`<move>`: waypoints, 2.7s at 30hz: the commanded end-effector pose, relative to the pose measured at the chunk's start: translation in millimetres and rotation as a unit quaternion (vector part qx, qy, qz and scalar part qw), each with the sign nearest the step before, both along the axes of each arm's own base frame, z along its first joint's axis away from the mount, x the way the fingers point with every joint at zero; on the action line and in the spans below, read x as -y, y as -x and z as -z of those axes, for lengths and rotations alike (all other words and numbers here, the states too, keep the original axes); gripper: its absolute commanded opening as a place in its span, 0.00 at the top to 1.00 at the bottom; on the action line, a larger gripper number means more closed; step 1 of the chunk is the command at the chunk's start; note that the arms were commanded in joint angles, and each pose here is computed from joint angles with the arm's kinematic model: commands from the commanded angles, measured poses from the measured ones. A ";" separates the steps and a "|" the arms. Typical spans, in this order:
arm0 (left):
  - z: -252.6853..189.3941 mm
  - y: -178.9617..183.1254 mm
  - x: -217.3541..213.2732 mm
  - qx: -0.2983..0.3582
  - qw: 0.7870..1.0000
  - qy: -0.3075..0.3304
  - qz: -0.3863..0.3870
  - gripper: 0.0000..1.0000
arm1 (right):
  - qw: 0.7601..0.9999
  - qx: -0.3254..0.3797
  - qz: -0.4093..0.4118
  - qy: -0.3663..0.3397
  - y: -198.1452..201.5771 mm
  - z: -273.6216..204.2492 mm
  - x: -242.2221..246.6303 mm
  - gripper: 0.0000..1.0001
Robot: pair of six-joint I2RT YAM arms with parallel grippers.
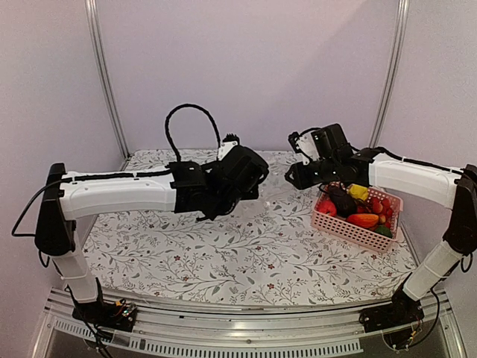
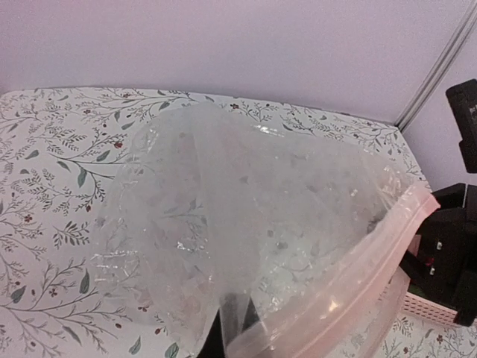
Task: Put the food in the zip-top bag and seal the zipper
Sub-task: Adjust the zipper on the zipper food storage bag, then pick up the fake fruit from the bin.
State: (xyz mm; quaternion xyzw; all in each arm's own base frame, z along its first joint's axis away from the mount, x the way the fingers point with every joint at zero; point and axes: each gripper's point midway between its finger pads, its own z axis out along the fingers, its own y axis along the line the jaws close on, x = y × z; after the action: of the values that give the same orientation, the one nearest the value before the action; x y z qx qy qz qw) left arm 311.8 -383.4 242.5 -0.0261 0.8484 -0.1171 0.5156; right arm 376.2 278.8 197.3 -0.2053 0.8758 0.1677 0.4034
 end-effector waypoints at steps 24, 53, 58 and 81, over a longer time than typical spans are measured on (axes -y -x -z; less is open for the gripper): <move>-6.3 -51.5 -56.1 -0.008 0.956 -0.272 0.109 1.00 | 0.996 0.022 -0.077 0.048 23.9 -39.1 141.6 0.01; 32.3 -34.8 5.3 -0.081 0.951 -0.129 0.271 1.00 | 0.977 -0.156 0.127 0.064 -47.1 96.1 260.8 0.24; 38.8 -34.6 6.5 -0.085 0.950 -0.135 0.270 1.00 | 0.980 -0.146 0.125 0.049 -58.0 97.2 257.1 0.23; 46.7 -6.2 9.3 -0.154 0.963 -0.100 0.195 1.00 | 0.971 -0.190 0.140 0.029 -56.0 117.7 254.6 0.27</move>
State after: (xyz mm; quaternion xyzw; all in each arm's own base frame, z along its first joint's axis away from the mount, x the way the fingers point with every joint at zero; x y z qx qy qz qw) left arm 327.1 -393.2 201.5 0.1962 0.9014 -0.1392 0.3600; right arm 431.7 20.9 92.9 -0.0719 0.9551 0.1049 0.2674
